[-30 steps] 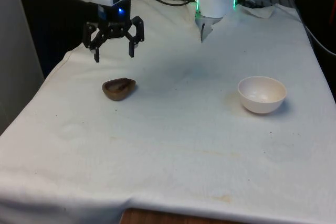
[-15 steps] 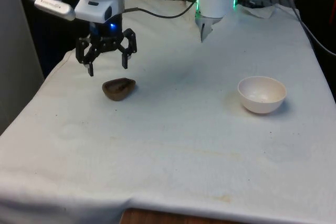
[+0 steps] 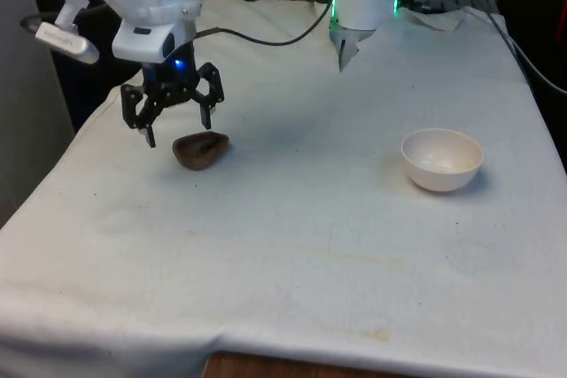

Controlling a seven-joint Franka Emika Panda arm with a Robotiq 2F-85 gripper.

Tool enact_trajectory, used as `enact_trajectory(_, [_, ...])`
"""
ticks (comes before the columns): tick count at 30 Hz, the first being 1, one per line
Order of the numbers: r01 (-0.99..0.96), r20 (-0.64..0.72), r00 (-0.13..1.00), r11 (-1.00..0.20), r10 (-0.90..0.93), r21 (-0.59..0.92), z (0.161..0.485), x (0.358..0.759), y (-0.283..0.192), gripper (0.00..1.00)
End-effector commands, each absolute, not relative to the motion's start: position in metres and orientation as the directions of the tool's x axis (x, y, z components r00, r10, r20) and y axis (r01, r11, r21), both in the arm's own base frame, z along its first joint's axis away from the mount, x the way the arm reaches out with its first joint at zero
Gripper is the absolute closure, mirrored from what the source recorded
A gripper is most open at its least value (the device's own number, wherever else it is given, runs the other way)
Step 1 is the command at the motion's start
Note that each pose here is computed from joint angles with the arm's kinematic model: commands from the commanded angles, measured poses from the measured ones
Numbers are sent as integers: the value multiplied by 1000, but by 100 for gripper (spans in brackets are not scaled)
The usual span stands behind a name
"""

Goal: Pour the coffee beans from the cup into the bowl.

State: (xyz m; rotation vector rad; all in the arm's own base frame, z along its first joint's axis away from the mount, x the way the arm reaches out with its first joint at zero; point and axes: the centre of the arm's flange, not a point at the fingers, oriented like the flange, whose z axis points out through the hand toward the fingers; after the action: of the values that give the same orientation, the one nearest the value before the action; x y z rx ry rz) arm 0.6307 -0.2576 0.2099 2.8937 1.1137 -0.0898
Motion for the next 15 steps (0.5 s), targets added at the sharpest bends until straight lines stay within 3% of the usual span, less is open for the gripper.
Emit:
enact_trajectory(1, [675,-67,736,-738,673,0,205,631,-261,0])
enact_trajectory(15, [691,-56,720,-722,692,-37,195,636,-271,0])
